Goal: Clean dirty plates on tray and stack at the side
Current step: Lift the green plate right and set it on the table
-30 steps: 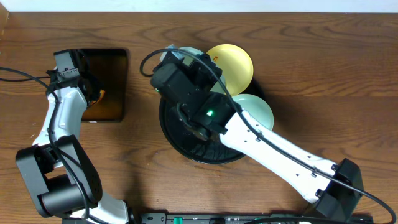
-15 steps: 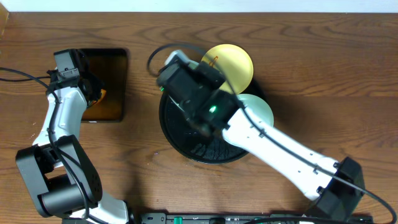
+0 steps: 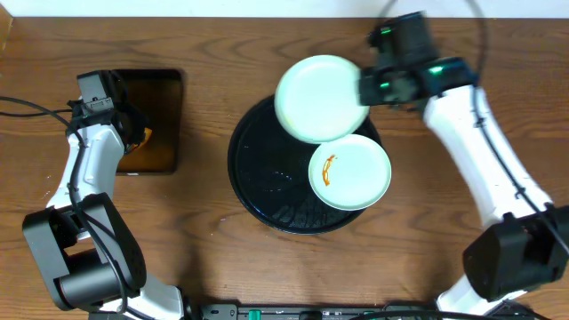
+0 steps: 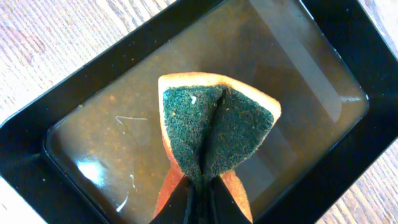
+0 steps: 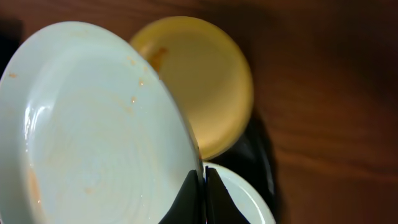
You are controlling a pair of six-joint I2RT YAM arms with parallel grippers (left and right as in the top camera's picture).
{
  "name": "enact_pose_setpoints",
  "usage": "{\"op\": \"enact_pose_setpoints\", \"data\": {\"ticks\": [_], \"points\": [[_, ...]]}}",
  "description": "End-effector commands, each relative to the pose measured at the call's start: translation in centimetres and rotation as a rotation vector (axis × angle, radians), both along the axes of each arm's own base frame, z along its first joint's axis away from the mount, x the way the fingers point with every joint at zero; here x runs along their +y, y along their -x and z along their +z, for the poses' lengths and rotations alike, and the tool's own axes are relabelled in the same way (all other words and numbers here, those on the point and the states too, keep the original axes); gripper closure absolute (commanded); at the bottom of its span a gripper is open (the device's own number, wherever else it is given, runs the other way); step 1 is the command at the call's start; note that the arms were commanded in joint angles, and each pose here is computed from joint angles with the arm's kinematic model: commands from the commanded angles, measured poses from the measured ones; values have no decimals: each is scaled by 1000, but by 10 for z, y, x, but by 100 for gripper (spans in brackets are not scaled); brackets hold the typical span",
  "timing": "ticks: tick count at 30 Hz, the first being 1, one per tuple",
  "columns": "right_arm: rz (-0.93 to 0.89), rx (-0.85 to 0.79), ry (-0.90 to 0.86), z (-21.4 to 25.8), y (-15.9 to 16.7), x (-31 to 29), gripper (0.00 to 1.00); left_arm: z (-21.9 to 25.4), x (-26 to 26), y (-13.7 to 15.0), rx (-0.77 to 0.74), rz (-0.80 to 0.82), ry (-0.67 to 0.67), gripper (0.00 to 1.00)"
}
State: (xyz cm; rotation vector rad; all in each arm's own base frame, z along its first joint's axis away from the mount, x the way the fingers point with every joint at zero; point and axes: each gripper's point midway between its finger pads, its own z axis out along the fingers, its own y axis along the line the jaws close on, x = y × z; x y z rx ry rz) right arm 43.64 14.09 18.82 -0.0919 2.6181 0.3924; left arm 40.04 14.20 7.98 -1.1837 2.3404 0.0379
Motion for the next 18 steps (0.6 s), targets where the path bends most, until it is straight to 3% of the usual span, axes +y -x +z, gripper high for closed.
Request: {"op": "enact_pose_setpoints", "data": {"ticks": [1,12,18], "points": [[-75,52,-148,11,-1,-28,99,0,1,1,6,-9,-7,92],[-475,117,-78,-34,4,-188,99,-1,1,2,9,-9,-6,92],[-649,129,-4,-70,17,-240,99,-1,1,2,9,-9,-6,93]]}}
